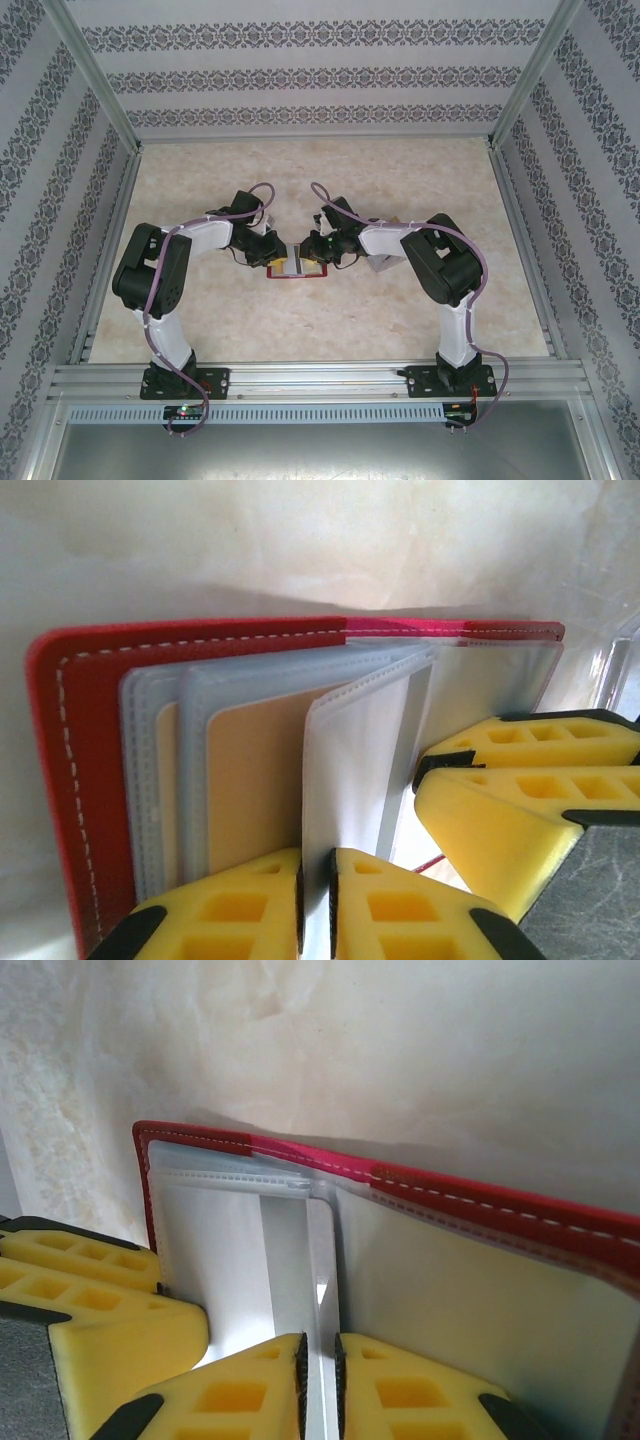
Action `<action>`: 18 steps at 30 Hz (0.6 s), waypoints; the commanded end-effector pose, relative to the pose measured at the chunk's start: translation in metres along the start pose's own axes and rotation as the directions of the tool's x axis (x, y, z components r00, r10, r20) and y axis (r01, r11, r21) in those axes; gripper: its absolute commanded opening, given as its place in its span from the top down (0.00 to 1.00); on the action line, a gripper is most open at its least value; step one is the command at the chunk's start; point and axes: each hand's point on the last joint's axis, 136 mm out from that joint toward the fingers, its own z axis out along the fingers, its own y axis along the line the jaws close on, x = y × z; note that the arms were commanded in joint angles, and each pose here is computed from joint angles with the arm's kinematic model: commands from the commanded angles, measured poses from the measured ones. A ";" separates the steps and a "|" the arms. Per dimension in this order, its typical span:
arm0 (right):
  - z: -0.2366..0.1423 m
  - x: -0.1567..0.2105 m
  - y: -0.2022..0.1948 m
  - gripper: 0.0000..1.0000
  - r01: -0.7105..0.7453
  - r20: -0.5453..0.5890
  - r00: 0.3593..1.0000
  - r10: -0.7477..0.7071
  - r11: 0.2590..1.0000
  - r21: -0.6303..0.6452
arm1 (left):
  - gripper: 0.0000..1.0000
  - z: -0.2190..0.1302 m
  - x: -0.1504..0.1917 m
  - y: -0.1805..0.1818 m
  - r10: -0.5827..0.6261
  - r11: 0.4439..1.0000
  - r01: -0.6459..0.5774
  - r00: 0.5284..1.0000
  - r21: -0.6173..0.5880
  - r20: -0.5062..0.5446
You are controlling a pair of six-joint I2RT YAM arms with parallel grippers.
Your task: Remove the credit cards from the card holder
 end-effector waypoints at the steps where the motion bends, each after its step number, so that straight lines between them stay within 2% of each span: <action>1: -0.002 0.005 -0.010 0.81 -0.040 -0.009 0.999 0.040 0.999 0.013 | 0.79 0.000 0.008 0.030 -0.024 0.992 0.020 0.999 -0.122 -0.028; 5: -0.007 0.001 -0.004 0.80 -0.037 0.008 0.999 0.037 0.999 0.001 | 0.70 -0.023 0.001 0.013 0.019 0.992 -0.017 1.000 -0.128 0.010; 10: -0.011 -0.003 0.001 0.80 -0.032 0.020 0.999 0.032 0.999 -0.005 | 0.68 -0.038 -0.002 0.002 0.023 0.992 -0.016 0.999 -0.125 0.047; 18: -0.007 0.001 0.004 0.80 -0.041 -0.010 0.999 0.041 0.998 -0.039 | 0.85 -0.018 -0.002 -0.005 -0.022 0.999 0.023 1.000 -0.042 0.016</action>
